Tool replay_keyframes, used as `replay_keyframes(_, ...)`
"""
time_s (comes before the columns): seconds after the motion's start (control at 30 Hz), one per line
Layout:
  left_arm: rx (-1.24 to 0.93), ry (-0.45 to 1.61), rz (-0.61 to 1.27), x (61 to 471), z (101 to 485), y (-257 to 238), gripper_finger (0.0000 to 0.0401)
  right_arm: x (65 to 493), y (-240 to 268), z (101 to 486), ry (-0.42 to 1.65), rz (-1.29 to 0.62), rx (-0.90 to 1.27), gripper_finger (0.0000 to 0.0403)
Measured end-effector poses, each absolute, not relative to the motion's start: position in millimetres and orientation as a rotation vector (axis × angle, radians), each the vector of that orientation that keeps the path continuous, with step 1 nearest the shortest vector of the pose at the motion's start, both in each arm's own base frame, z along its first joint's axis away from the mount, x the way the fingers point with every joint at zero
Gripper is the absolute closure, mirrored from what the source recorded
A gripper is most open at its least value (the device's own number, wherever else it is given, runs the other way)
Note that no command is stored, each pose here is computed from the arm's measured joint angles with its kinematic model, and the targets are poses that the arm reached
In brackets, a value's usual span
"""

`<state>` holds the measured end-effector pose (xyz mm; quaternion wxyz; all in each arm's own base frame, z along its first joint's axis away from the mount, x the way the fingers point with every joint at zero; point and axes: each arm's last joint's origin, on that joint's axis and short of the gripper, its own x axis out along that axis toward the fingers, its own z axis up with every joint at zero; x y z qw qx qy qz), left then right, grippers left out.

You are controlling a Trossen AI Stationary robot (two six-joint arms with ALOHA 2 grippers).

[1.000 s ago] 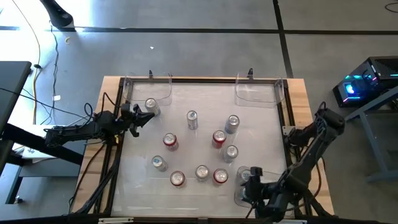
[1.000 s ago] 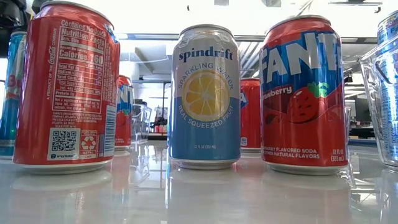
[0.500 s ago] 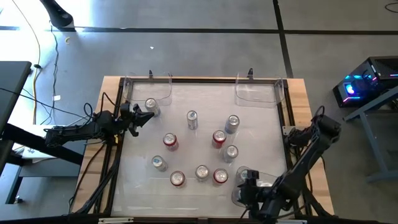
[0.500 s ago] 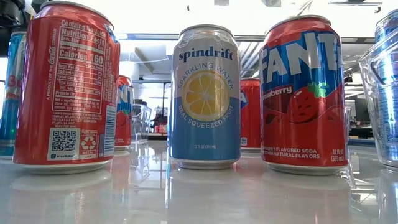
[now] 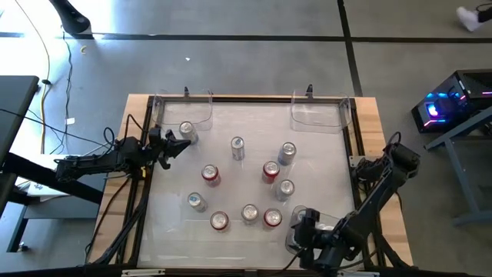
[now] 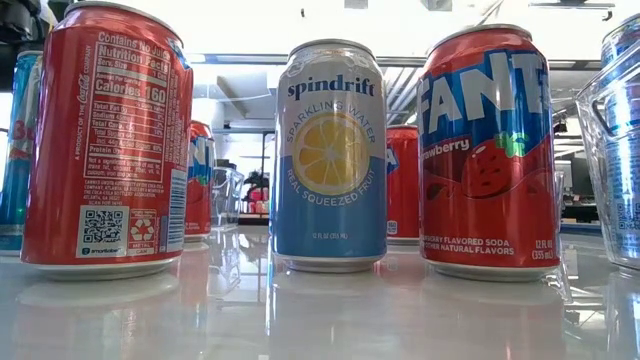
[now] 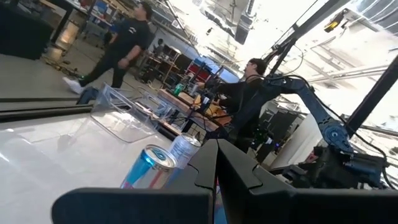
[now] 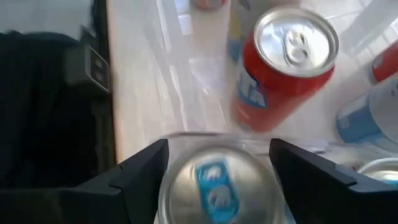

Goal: Sort soda cans
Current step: Put the blue soda can into the bottom transparent bin

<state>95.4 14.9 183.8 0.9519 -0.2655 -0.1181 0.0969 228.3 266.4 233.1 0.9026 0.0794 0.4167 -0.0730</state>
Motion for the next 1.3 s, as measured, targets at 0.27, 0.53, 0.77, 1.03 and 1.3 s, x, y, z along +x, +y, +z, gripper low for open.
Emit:
replay_keyframes(0.27, -0.536, -0.237, 0.191, 95, 184, 15, 0.04, 229, 268, 267, 0.864, -0.173, 0.145, 0.0125)
replay_keyframes(0.53, -0.535, -0.237, 0.19, 95, 184, 15, 0.04, 241, 258, 322, 0.691, -0.225, -0.055, 0.0124)
replay_keyframes(0.77, -0.515, -0.226, 0.185, 96, 183, 14, 0.04, 290, 211, 325, 0.811, -0.154, -0.184, 0.0124)
replay_keyframes(1.03, -0.538, -0.219, 0.154, 96, 183, 14, 0.04, 357, 137, 292, 0.761, 0.06, -0.242, 0.0124)
replay_keyframes(1.3, -0.542, -0.193, 0.162, 96, 180, 14, 0.04, 394, 17, 294, 0.651, -0.168, -0.194, 0.0124)
